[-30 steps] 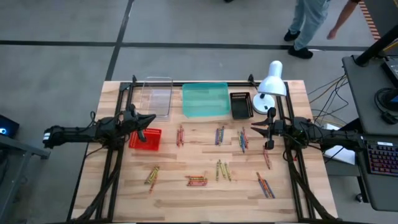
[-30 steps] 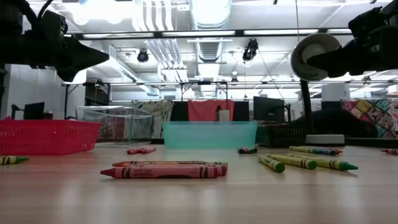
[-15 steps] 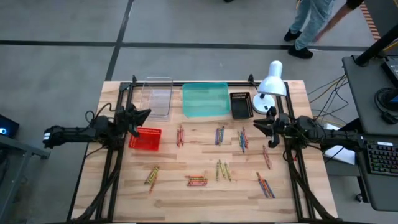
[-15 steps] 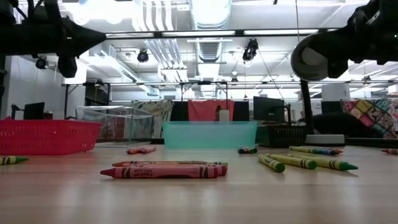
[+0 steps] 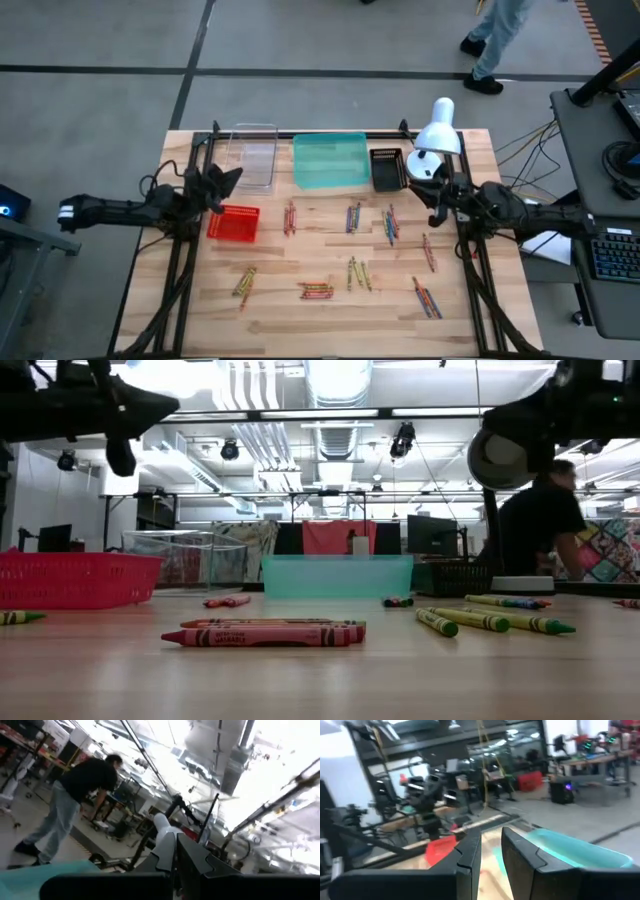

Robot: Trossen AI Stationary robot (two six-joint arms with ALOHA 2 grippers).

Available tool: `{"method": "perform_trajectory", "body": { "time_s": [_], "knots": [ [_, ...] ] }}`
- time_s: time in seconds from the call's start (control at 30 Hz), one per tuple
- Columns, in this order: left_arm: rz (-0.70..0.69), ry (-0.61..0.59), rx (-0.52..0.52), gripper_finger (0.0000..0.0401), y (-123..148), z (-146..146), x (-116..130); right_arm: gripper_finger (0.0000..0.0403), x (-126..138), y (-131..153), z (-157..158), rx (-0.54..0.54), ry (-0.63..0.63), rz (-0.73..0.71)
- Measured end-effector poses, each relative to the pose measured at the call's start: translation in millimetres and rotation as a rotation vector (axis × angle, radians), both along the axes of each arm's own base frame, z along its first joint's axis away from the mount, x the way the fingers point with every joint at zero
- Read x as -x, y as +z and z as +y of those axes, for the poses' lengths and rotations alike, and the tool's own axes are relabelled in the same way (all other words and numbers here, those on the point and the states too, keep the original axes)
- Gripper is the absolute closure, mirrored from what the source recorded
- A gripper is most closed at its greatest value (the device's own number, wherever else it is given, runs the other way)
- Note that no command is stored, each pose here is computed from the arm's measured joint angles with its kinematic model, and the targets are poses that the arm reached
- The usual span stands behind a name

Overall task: Sort crayons
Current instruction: Put the blue crayon into the black bin

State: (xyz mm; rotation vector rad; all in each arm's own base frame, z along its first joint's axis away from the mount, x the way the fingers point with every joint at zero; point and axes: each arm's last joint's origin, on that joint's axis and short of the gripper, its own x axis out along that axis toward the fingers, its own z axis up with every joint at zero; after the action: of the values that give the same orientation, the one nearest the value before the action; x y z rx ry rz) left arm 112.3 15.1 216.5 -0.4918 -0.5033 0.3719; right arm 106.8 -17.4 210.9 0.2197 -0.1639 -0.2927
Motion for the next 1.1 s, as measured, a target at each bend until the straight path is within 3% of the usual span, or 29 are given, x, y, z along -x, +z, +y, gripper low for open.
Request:
{"method": "perform_trajectory", "body": {
  "time_s": [0.1,0.23,0.33,0.43,0.6,0.7,0.93,1.1],
  "knots": [
    [0.037,-0.062,0.037,0.0401,1.4,-1.3,-11.8,0.0335,-8.2,3.3,-0.9,-0.053,0.003,0.055],
    [0.093,-0.095,0.111,0.0401,3.5,-2.2,-29.6,0.0335,-23.3,-2.3,-2.6,-0.211,0.000,0.181],
    [0.155,-0.094,0.094,0.0401,7.6,-2.6,-42.7,0.0335,-29.9,-7.8,-3.2,-0.356,-0.023,0.290],
    [0.300,-0.101,0.036,0.0401,4.4,-3.3,-55.5,0.0335,-33.1,-17.2,-2.8,-0.479,-0.038,0.415],
    [0.543,-0.230,-0.046,0.0401,0.4,-15.5,-75.9,0.0335,-36.4,-28.9,5.8,-0.911,0.070,0.618],
    [0.547,-0.229,-0.025,0.0401,10.6,-24.5,-87.0,0.0335,-37.6,-34.9,12.2,-1.091,0.045,0.712],
    [0.591,-0.297,-0.053,0.0401,46.7,-48.2,-111.3,0.0335,-43.1,-24.8,15.4,-1.138,-0.039,0.854],
    [0.770,-0.257,-0.079,0.0401,49.3,-59.9,-121.5,0.0335,-41.8,-18.1,13.7,-1.069,-0.144,0.985]
  ]
}}
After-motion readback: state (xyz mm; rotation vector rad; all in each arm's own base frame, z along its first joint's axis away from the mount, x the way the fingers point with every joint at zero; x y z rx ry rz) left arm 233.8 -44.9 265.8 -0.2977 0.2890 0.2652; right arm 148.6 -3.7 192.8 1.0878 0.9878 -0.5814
